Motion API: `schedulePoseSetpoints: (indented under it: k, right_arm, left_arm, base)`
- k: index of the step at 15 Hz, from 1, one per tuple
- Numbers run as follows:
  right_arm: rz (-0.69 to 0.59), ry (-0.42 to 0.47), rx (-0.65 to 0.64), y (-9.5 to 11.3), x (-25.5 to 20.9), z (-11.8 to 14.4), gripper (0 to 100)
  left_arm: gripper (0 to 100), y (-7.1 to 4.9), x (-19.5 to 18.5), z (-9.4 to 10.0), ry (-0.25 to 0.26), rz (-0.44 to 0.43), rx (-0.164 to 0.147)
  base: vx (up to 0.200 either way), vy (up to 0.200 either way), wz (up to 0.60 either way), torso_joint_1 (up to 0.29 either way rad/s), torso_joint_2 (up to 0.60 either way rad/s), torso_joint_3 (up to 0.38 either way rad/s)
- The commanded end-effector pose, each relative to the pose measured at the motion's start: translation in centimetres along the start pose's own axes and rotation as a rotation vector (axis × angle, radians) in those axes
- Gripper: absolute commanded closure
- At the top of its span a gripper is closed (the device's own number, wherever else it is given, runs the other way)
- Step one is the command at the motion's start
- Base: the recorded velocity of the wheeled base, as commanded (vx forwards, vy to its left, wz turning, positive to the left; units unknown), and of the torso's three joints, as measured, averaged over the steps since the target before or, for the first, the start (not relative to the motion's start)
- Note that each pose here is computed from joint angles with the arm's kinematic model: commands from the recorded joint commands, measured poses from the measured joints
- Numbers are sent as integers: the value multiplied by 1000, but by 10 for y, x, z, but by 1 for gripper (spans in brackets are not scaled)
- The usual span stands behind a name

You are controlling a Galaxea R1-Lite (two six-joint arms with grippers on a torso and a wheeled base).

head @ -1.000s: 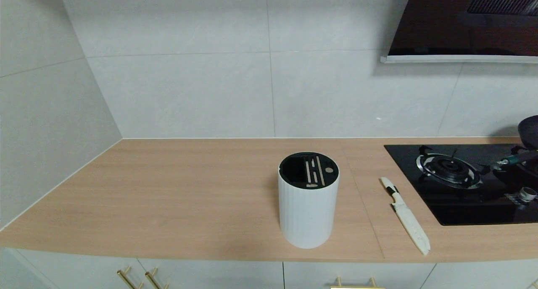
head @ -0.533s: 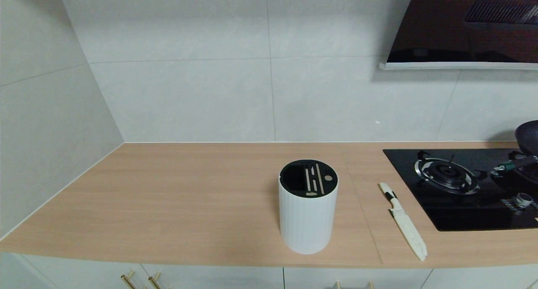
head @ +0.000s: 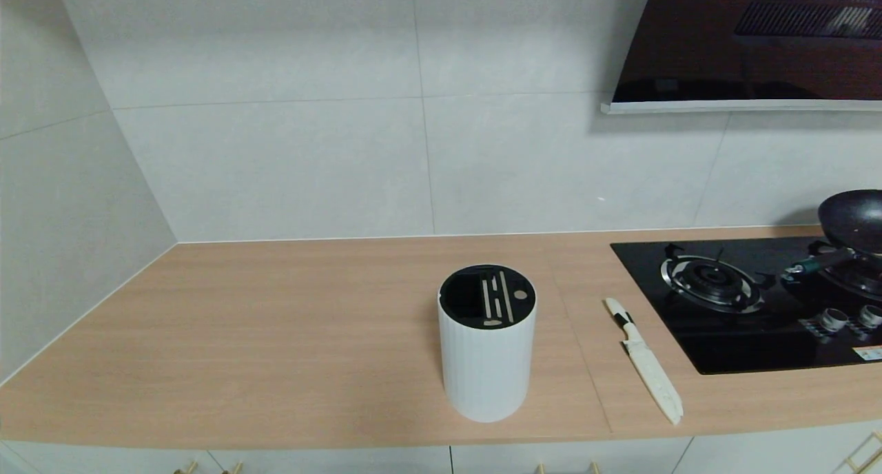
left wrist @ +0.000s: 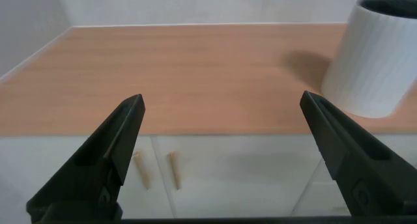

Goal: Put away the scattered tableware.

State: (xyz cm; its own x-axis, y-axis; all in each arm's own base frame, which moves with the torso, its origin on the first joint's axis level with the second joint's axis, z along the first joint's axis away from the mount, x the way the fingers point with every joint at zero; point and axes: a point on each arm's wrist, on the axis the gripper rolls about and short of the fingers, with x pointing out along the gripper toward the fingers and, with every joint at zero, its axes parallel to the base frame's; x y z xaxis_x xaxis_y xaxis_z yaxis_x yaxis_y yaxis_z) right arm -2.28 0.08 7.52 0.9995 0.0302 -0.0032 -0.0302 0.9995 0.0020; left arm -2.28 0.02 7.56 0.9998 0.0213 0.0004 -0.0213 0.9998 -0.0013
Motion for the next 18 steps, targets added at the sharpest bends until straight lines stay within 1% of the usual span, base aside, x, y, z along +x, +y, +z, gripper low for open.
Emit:
schedulePoseSetpoints:
  k: [1,10,11,12,13,14,16,18]
  right_arm:
    - [-1,3,1,0,0,0,0]
    - [-1,0,-5,0,0,0,0]
    - [1,-25,0,0,-1,4,0]
    - [44,-145,37,1,-8,33,0]
    - [80,-153,61,2,-11,42,0]
    - [161,-61,65,3,-5,51,0]
    - [244,140,81,4,18,61,0]
    - [290,272,90,5,40,68,0]
  left_arm:
    - [0,0,0,0,2,0,0]
    - [0,0,0,0,2,0,0]
    - [0,0,0,0,0,0,0]
    - [0,0,0,0,-1,0,0]
    - [0,0,0,0,0,0,0]
    - [0,0,0,0,0,0,0]
    - [0,0,0,0,2,0,0]
    - [0,0,0,0,0,0,0]
  base:
    - [0,0,0,0,0,0]
    - [0,0,0,0,0,0]
    - [0,0,0,0,0,0]
    - [0,0,0,0,0,0]
    - [0,0,0,0,0,0]
    - [0,0,0,0,0,0]
    - [0,0,0,0,0,0]
    - [0,0,0,0,0,0]
